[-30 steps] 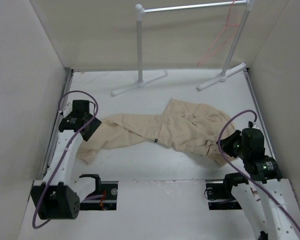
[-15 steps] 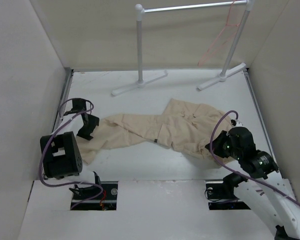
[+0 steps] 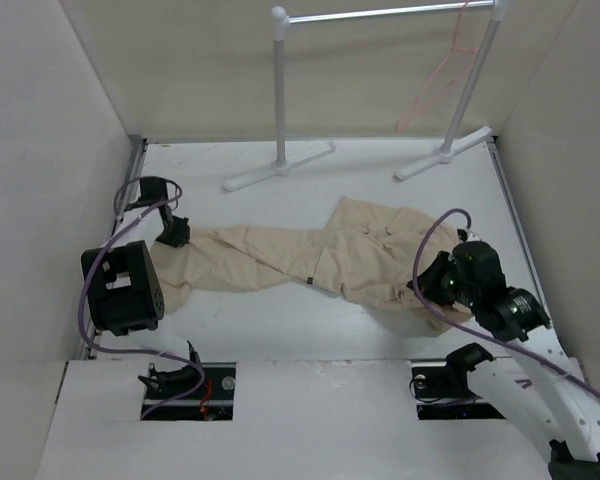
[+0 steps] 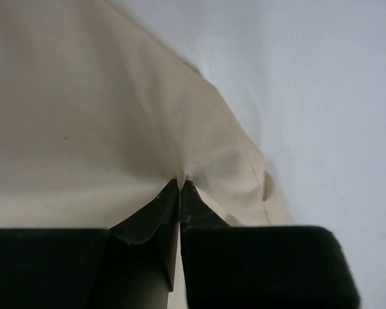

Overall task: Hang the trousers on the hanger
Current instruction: Flatten out the trousers at the center of the board.

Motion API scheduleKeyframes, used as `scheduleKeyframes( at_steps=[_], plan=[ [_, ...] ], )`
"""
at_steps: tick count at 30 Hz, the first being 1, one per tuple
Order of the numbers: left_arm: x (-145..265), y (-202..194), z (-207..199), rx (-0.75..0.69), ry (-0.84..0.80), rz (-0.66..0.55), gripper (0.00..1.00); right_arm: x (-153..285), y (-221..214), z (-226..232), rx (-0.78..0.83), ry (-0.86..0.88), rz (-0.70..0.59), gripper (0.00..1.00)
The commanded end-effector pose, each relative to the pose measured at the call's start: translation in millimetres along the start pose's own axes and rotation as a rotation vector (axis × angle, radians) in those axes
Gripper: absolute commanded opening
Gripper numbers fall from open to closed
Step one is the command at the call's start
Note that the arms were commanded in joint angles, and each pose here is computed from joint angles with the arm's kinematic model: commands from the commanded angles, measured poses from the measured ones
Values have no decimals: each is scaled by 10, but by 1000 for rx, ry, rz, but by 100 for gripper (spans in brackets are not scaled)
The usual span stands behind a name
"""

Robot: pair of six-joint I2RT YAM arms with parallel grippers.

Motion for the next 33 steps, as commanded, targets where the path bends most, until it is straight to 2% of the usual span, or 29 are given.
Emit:
scheduleKeyframes(
  at_steps=[1,5,8,11,13,16,19,21,23,24,26,33],
  plan=[
    [664,416,-516,19,-214,-148,1,88,393,427,6,142,-147,1],
    [1574,778,-913,18,-404,-274,0,271,870,852,22,199,-265,0],
    [2272,944,-1027,25,-542,-353,0,661,1263,1256,26,291,-383,0],
    [2708,995,-878,53,-608,-431,2,1184,1435,1557,47,406,-472,0],
    [2786,988,-587,96,-591,-475,3,1417,1397,1587,49,442,-486,0],
    [2525,875,-111,157,-485,-498,6,1527,1165,1404,35,461,-451,0],
    [1986,646,347,200,-341,-442,12,1350,757,988,19,385,-301,0],
    [1615,468,626,225,-235,-410,23,1197,484,611,9,244,-204,0],
    [1309,311,849,239,-135,-363,39,1023,264,254,-24,89,-135,0],
    [1201,252,921,244,-106,-334,44,950,190,121,-53,30,-123,0],
    [1092,166,995,251,-96,-292,48,855,132,-23,-97,-38,-129,0],
    [977,54,1057,172,-56,-270,51,672,234,-80,-129,-86,-209,0]
  ],
)
Point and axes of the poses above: each gripper's point midway between its finger pads, its own x axis back along the fingers, its own z axis along the line the jaws close on, y = z × x, the point moved 10 cm from there along x, back along the fingers, and after that the axes turned 9 degrees about -x, right-handed, at the moved point
